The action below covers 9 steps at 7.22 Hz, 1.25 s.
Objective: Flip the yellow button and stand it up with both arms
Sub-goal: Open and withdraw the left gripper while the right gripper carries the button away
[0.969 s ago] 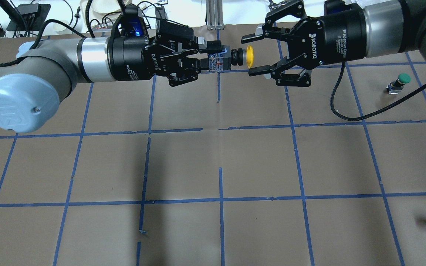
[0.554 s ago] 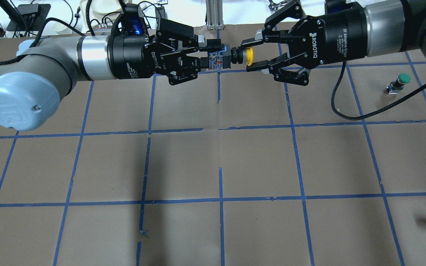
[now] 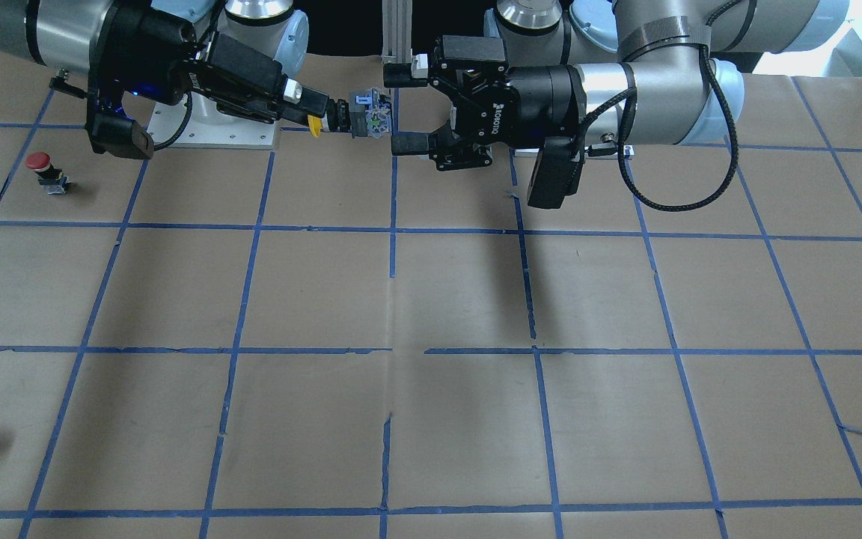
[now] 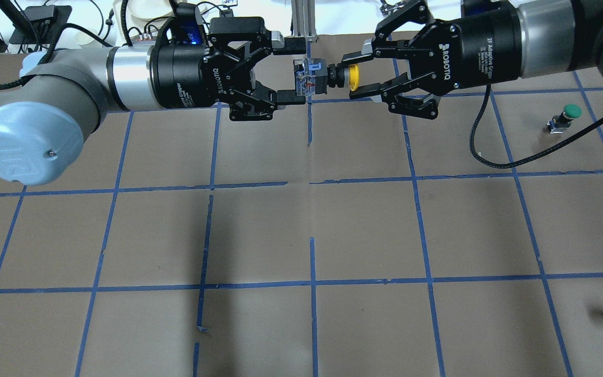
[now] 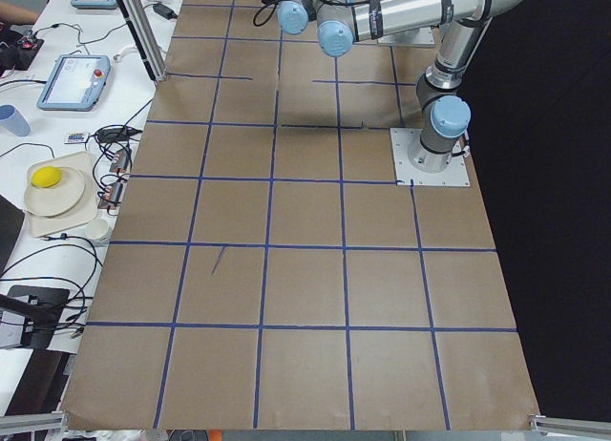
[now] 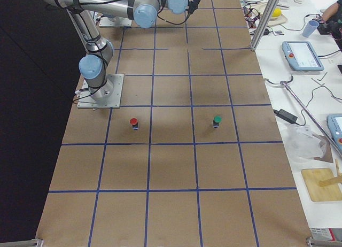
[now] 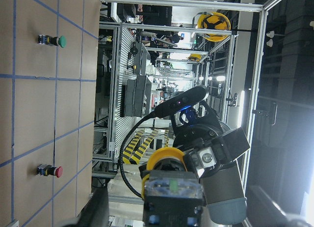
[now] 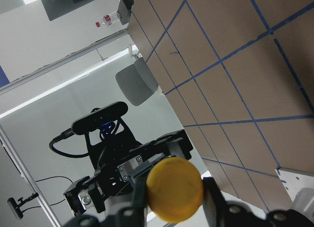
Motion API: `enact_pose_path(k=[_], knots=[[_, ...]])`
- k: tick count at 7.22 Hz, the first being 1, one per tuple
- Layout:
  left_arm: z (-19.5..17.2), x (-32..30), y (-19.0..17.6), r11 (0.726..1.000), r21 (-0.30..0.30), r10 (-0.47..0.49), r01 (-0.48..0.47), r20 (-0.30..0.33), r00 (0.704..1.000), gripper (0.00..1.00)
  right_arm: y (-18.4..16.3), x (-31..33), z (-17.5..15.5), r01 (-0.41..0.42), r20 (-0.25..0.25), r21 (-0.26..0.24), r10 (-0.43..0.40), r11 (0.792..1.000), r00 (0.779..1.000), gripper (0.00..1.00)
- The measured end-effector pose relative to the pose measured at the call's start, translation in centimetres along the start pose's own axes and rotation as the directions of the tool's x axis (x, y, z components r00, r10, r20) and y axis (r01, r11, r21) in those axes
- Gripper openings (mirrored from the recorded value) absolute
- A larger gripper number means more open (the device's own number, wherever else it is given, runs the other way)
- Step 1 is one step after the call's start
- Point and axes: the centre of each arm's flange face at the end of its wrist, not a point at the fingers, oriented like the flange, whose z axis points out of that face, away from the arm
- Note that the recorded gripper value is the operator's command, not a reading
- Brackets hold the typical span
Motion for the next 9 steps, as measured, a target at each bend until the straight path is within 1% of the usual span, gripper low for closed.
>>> enact_pose_path(k=[1, 2, 3, 4, 5, 6, 7, 8, 9], knots=[[-1.0, -0.4, -0.2, 1.0, 0.004, 0.012, -0.012, 0.063, 0.998, 0.99, -0.2, -0.1, -0.3, 0.039, -0.021, 0.019, -0.039, 0.999, 0.999, 0.24], [-2.8, -0.9, -0.7, 1.0, 0.014, 0.024, -0.026, 0.156, 0.987, 0.99, -0.3, -0.1, -0.9, 0.134, -0.112, 0.061, -0.126, 0.989, 0.986, 0.24], [-4.8, -1.5, -1.2, 0.999, 0.026, 0.035, -0.042, 0.25, 0.968, 0.99, 0.2, -0.1, -1.6, 0.25, -0.233, 0.091, -0.224, 0.964, 0.946, 0.23], [-6.4, -2.1, -1.8, 0.997, 0.026, 0.061, -0.075, 0.361, 0.93, 0.99, 0.9, 0.2, -2.2, 0.373, -0.35, 0.083, -0.323, 0.924, 0.879, 0.22], [-7.7, -2.8, -2.4, 0.994, 0.011, 0.092, -0.113, 0.505, 0.858, 0.99, 0.9, 1.2, -2.8, 0.503, -0.479, 0.019, -0.433, 0.864, 0.763, 0.21], [-9.0, -3.3, -3.2, 0.991, 0.0, 0.104, -0.135, 0.637, 0.764, 0.99, 0.8, 2.5, -3.5, 0.596, -0.594, -0.091, -0.524, 0.798, 0.61, 0.2], [-10.0, -3.5, -3.9, 0.989, -0.01, 0.107, -0.146, 0.731, 0.674, 0.99, 0.8, 3.8, -4.2, 0.639, -0.663, -0.204, -0.585, 0.741, 0.467, 0.19], [-10.9, -3.5, -4.5, 0.988, -0.025, 0.109, -0.15, 0.804, 0.584, 1.0, 0.7, 5.0, -4.8, 0.661, -0.682, -0.312, -0.645, 0.682, 0.344, 0.17], [-11.8, -3.1, -4.7, 0.987, -0.044, 0.114, -0.154, 0.868, 0.484, 1.0, 0.1, 6.8, -5.5, 0.66, -0.674, -0.41, -0.696, 0.63, 0.246, 0.17]])
